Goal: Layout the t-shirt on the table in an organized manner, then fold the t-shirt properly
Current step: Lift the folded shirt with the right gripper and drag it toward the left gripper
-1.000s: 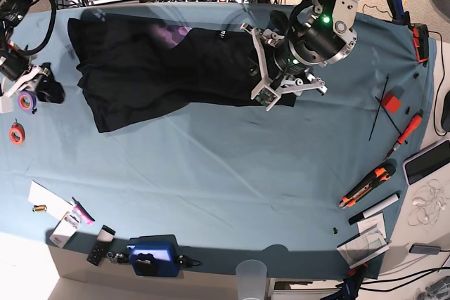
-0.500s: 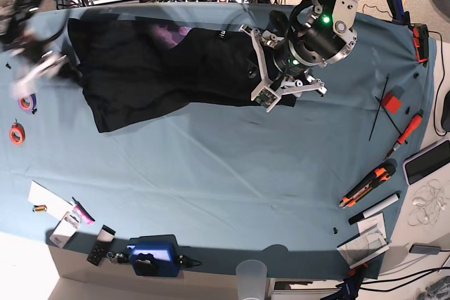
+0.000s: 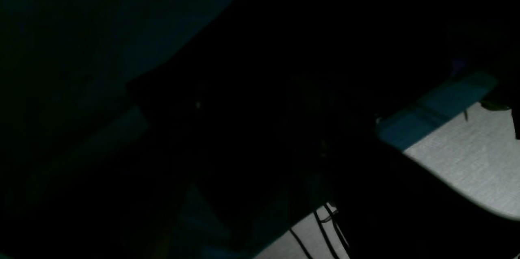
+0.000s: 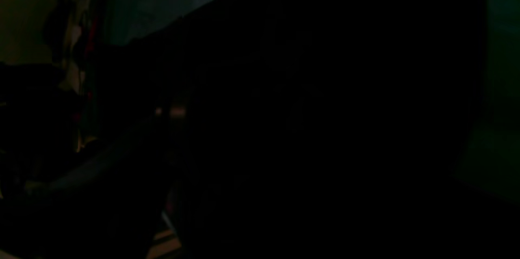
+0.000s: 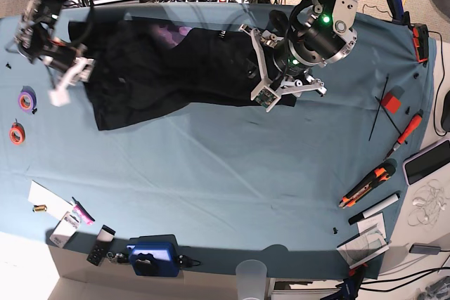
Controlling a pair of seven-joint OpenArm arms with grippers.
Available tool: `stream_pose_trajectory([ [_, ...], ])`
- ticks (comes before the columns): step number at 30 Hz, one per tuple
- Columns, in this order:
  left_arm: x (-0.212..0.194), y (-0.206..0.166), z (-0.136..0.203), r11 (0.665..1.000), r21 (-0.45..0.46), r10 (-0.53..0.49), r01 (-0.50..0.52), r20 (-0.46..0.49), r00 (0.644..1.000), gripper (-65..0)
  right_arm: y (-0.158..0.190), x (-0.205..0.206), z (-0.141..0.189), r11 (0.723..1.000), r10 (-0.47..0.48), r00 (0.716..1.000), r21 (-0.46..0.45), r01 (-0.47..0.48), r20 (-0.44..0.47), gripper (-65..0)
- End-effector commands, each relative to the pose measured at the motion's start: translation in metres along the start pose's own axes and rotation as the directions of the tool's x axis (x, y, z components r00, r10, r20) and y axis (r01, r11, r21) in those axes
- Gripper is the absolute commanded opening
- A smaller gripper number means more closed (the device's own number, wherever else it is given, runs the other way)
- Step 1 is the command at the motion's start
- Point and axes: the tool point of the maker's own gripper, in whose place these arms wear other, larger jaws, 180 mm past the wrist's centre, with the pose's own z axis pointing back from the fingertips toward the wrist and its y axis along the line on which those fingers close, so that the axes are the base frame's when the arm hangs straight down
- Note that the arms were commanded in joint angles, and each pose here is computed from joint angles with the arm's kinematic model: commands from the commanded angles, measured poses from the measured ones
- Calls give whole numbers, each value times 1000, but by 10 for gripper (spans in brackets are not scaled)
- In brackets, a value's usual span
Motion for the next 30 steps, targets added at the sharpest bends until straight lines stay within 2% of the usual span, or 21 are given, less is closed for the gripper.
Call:
stream_pose_trajectory([
  [1,10,0,4,1000,-1,-4,4,42,999,-402,-15,-34,1,997,-10,987,-83,-3,-161,-313],
  [5,8,0,3,1000,0,-4,4,32,999,-402,-21,-35,4,989,28,979,-135,-56,-200,-573],
  [6,8,0,3,1000,1,-5,5,29,1000,-402,-22,-32,7,986,44,978,-150,-75,-202,-625],
  [7,7,0,3,1000,4,-5,5,25,1000,-402,-22,-27,8,982,63,978,-162,-96,-199,-650],
  [10,5,1,3,1000,9,-6,6,15,1000,-402,-23,-4,17,961,134,974,-216,-173,-181,-650],
  [12,4,3,3,1000,16,1,-1,12,1000,-402,-27,21,25,930,198,968,-281,-235,-153,-650],
  [14,3,8,4,999,48,16,-16,6,1000,-402,-34,53,36,881,273,956,-370,-295,-111,-650],
  [17,0,20,5,994,111,18,-17,-8,1000,-402,-50,97,59,785,358,929,-508,-354,-95,-650],
  [21,-4,33,7,981,190,36,-31,-23,999,-402,-63,147,97,666,409,909,-655,-357,-80,-650],
  [23,-5,40,8,973,229,39,-31,-29,999,-407,-66,163,113,628,407,910,-701,-338,-74,-650],
  [25,-9,49,11,959,281,43,-30,-40,998,-433,-67,168,124,611,392,916,-719,-332,-89,-650],
  [28,-19,69,18,922,383,84,-57,-56,995,-489,-64,161,124,605,367,921,-718,-344,-132,-650],
  [30,-27,86,25,893,441,134,-96,-55,990,-523,-55,156,118,601,379,913,-709,-368,-152,-650],
])
